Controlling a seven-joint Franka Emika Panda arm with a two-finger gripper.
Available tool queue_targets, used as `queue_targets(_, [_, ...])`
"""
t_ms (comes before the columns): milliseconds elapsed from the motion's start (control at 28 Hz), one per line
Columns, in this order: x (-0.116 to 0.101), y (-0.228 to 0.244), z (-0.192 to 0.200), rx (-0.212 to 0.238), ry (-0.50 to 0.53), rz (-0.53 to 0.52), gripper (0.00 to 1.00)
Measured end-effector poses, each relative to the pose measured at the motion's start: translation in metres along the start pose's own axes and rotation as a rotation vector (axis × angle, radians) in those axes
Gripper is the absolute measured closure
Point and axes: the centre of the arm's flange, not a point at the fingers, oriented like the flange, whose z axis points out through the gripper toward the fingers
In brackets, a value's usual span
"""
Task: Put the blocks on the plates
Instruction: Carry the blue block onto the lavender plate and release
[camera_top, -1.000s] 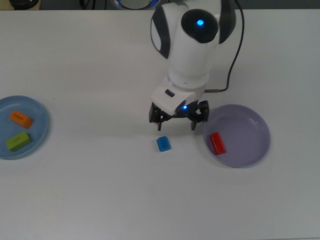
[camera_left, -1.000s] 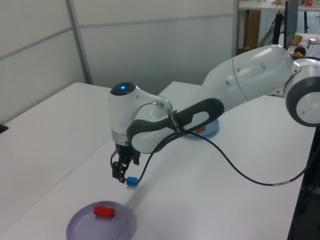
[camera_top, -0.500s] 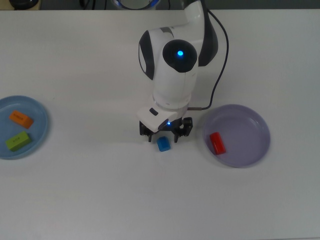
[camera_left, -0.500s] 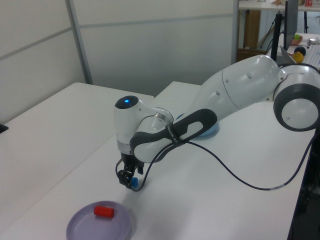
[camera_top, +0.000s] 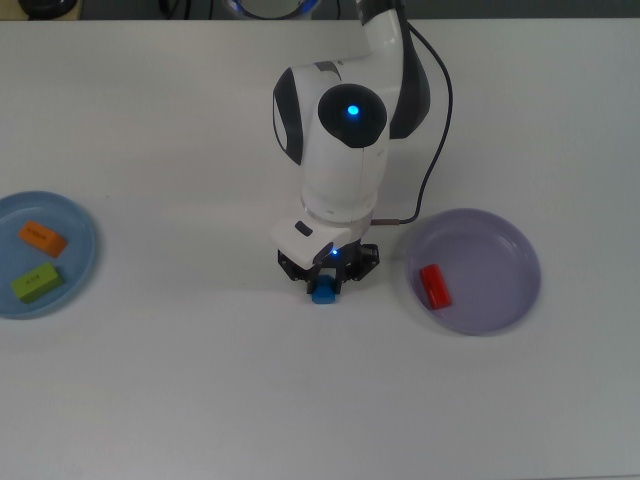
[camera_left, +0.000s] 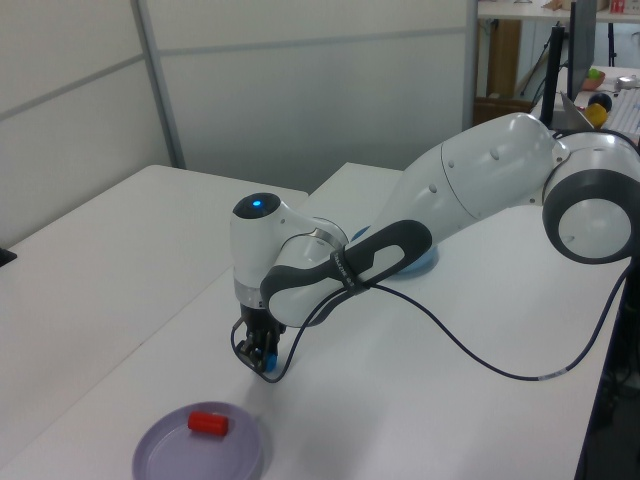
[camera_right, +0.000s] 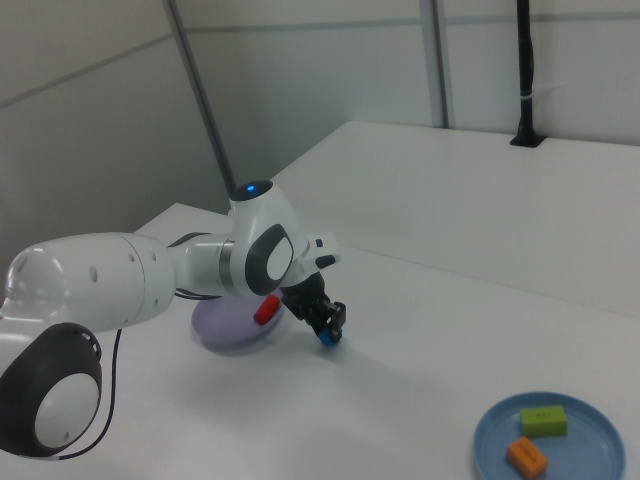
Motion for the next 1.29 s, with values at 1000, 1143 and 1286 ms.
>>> queue_targets(1000, [-0.038,-0.174,-0.067,0.108,0.059,-0.235,0.62])
queue_targets(1143, [-0.041,-0.172,-0.063,0.097,0.032,-0.236,0.6])
queue_targets(1286, [-0.046,-0.168,-0.064,0.072,-0.023,-0.237,0.49])
